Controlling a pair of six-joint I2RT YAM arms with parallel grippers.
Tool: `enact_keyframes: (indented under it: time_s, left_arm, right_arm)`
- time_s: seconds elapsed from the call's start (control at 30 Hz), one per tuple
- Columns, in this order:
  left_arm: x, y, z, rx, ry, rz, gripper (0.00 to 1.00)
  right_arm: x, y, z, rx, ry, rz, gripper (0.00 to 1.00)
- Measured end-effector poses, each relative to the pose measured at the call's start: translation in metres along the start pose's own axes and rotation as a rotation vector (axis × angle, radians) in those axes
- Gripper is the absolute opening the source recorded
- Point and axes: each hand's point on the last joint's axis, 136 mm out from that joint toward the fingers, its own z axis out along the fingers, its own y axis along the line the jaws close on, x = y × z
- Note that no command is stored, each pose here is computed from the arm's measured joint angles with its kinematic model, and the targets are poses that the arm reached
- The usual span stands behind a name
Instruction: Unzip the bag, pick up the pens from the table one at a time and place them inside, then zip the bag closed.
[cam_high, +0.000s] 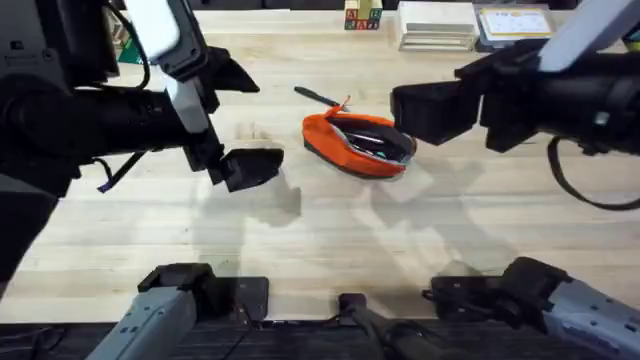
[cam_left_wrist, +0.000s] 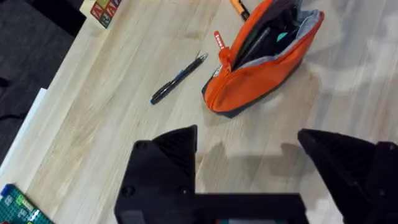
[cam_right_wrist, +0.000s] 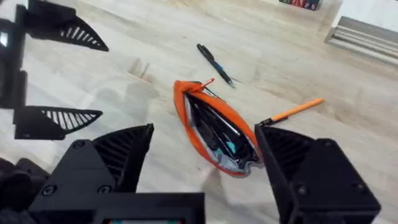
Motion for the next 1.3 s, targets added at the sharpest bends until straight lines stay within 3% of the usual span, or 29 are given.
enact_keyframes:
  time_s: [0.63,1.0,1.3]
  left_arm:
    - [0.000,0.000,0.000,0.000,0.000,0.000,0.993]
    - [0.003,-0.005,0.000,0.019,0.011,-0.020,0.993]
    - [0.003,-0.005,0.000,0.019,0.011,-0.020,0.993]
  right_arm:
    - [-0.001,-0.005,-0.003,0.024,-0.015,0.199,0.997]
    - [0.012,-0.071,-0.014,0.396,-0.081,0.487,0.997]
    - [0.010,-0.082,0.007,0.498,-0.095,0.557,0.998]
